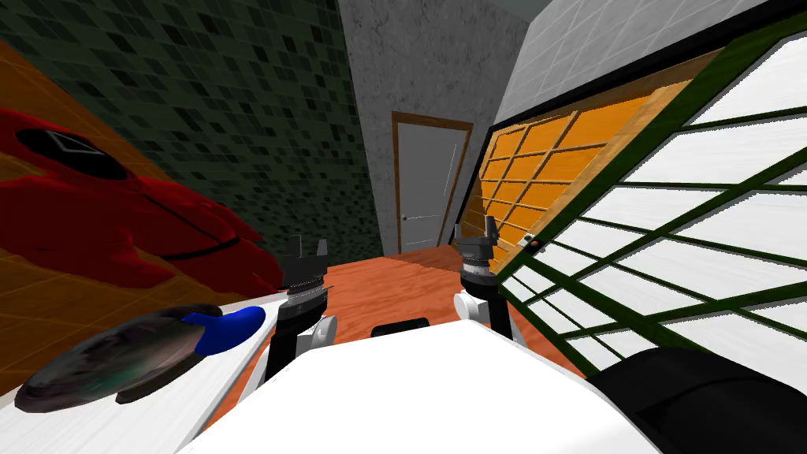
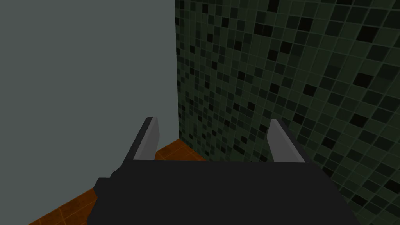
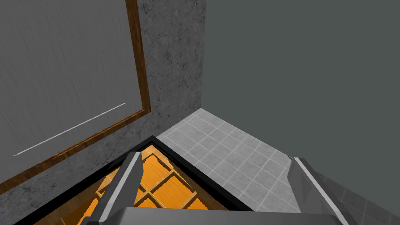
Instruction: Pull the door open
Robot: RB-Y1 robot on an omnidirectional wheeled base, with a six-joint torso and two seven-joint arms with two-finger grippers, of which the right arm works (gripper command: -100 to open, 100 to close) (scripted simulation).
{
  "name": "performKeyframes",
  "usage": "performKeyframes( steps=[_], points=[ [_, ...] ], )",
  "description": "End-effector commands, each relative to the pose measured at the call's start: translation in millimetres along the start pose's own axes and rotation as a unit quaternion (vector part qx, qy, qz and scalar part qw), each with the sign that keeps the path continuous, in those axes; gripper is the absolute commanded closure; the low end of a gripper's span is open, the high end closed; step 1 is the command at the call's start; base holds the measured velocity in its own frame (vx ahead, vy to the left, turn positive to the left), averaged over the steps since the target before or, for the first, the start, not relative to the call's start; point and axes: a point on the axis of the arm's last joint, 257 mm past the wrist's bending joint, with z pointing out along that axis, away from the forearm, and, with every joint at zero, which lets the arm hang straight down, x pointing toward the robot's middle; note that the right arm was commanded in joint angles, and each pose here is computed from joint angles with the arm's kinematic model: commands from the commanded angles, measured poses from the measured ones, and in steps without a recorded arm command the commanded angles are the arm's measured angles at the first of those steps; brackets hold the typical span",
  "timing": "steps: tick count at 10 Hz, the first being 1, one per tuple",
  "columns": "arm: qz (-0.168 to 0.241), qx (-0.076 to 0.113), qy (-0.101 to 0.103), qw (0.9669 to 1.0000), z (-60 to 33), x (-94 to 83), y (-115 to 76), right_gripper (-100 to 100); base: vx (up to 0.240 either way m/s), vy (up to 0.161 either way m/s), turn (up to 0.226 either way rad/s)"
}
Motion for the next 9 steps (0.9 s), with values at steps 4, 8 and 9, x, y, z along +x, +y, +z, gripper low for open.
performKeyframes(
  steps=[4,8,9],
  points=[
    [-0.046,0.035,-0.003,0.9983,-15.0,-16.1,-38.2,-100,0.076,-0.003,0.153],
    [-0.083,0.061,-0.006,0.9946,-28.4,-31.0,-65.9,-100,0.082,-0.003,0.129],
    [-0.095,0.069,-0.007,0.993,-32.8,-36.0,-74.0,-100,0.067,-0.008,0.115]
  ],
)
